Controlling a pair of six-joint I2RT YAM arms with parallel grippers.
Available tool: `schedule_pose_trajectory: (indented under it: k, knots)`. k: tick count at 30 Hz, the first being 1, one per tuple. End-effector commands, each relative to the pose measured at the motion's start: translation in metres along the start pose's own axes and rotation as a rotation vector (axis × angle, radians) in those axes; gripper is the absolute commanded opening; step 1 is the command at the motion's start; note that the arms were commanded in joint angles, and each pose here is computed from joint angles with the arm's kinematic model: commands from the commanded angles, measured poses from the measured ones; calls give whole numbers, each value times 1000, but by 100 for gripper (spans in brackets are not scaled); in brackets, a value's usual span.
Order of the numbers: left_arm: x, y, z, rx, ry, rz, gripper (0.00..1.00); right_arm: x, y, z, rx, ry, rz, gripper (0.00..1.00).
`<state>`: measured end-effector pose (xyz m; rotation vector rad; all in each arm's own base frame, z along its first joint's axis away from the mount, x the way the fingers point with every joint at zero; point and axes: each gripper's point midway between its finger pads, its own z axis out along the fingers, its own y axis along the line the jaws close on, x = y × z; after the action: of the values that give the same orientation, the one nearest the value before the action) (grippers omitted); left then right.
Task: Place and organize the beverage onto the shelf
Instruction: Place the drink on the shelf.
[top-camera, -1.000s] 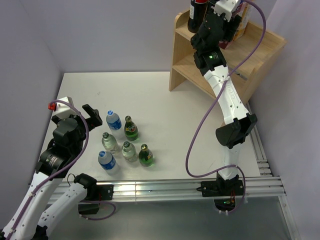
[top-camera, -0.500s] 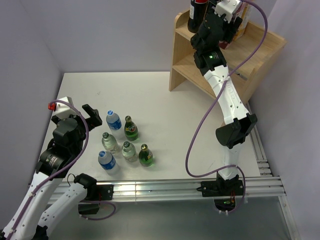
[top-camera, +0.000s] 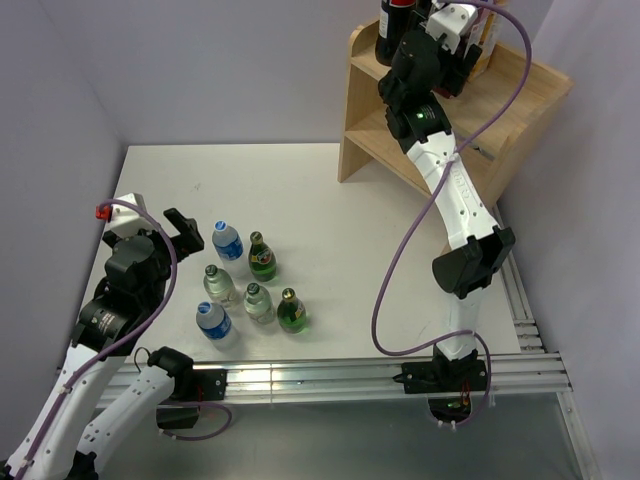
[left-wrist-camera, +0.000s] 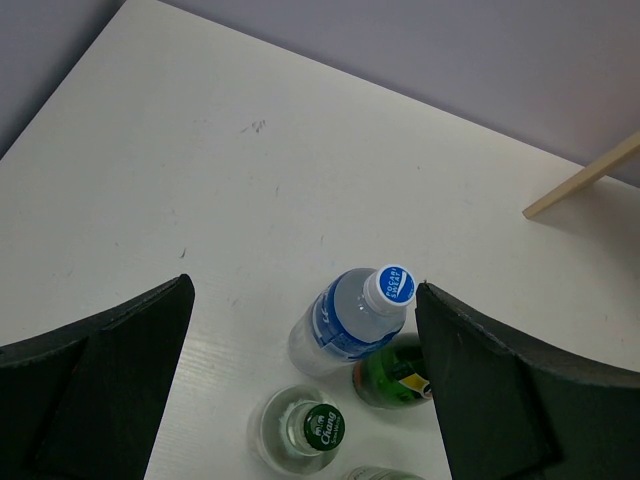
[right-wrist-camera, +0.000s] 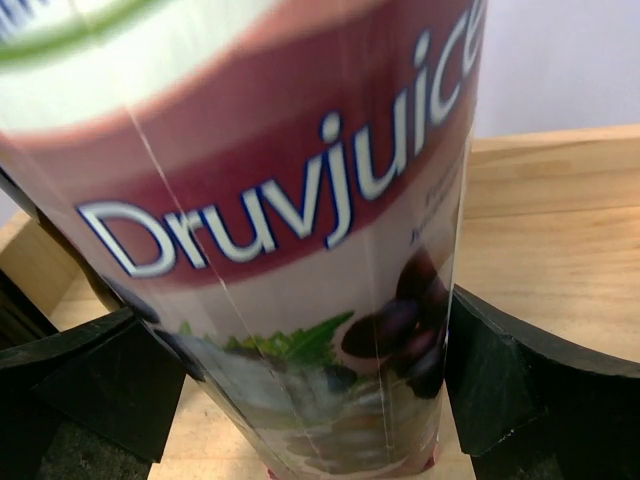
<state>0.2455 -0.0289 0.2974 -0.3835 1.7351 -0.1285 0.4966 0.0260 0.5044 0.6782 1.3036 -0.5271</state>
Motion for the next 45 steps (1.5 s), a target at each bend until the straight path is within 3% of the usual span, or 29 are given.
schedule_pose_trajectory:
  k: [1, 19, 45]
  knots:
    - [-9, -3, -1, 19, -30, -9, 99, 26, 21, -12, -63, 42, 10, 100]
    - [-8, 0, 2, 6, -25, -15, 99, -3, 20, -32, -227, 40, 77, 100]
    - [-4, -2, 7, 9, -4, -6, 99, -1, -16, -37, -170, 36, 18, 100]
